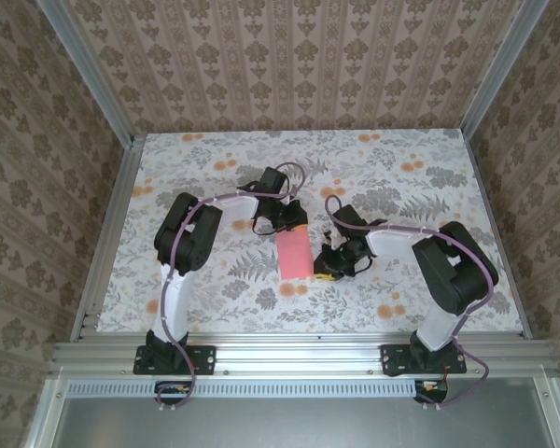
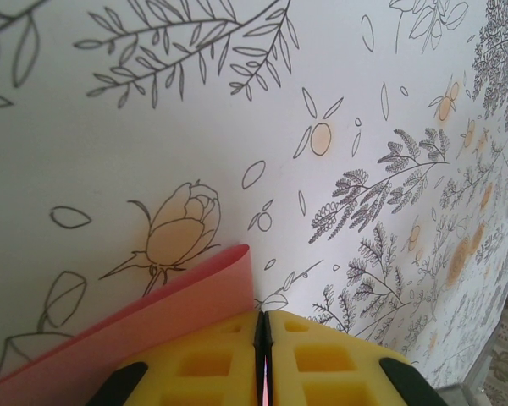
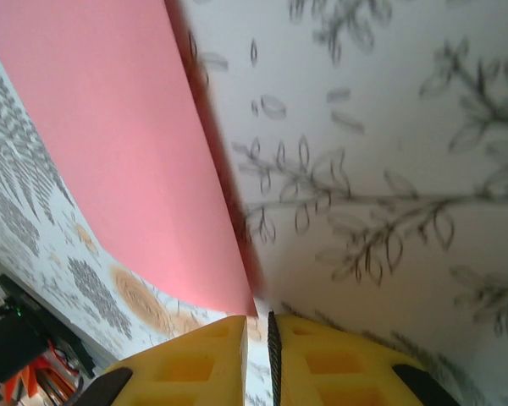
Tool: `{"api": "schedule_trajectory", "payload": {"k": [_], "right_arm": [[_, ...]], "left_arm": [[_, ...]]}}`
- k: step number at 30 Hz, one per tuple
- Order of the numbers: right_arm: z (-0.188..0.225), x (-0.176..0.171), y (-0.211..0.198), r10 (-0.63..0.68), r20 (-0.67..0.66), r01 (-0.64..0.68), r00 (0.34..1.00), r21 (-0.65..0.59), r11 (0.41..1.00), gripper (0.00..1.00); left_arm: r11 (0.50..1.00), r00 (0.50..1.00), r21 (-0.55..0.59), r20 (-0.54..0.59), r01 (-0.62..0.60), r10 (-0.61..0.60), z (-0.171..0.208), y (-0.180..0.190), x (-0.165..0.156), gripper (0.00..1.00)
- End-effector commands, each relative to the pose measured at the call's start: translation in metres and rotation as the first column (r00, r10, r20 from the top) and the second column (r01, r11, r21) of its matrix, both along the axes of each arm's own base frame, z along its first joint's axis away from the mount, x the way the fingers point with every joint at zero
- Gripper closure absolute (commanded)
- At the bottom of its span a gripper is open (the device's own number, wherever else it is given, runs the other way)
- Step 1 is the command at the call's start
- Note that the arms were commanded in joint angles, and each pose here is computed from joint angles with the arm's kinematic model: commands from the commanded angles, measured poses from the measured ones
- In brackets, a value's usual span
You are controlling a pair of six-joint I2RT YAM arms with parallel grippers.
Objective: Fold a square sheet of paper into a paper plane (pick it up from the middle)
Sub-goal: Fold the square sheet of paper in half at the center of the table.
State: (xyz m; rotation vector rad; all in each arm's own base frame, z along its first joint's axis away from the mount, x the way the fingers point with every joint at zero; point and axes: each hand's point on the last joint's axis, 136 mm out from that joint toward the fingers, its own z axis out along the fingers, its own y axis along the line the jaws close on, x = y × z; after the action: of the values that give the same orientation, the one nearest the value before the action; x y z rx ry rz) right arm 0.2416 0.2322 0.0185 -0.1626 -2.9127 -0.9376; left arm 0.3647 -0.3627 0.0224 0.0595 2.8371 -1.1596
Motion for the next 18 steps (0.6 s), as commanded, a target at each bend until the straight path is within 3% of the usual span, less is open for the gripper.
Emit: {"api": "schedule_trajectory", "payload": {"k": [1, 5, 11, 18], "right_arm": [[0.035, 0.009, 0.002, 0.028, 0.084, -0.029, 0.996, 0.012, 1.0, 0.83], [0.063, 0.045, 0.011, -0.005, 0.232, -0.002, 0.973, 0.03, 1.0, 0.83], [0.061, 0.078, 0.017, -0.049, 0.312, 0.048, 0.949, 0.013, 0.999, 0.81], [0.035, 0.076, 0.031, 0.049, 0.26, -0.031, 0.964, -0.074, 0.997, 0.79]], "left_arm": [[0.996, 0.999, 0.082, -0.028, -0.017, 0.019, -0.019, 0.019, 0.001, 0.86], [1.0, 0.999, -0.003, 0.035, -0.003, 0.003, 0.029, 0.004, 0.013, 0.76], [0.995, 0.987, -0.088, 0.148, -0.05, 0.063, 0.105, 0.011, 0.032, 0.53], [0.979, 0.966, -0.014, 0.155, -0.206, 0.205, 0.106, 0.073, 0.025, 0.42]]}}
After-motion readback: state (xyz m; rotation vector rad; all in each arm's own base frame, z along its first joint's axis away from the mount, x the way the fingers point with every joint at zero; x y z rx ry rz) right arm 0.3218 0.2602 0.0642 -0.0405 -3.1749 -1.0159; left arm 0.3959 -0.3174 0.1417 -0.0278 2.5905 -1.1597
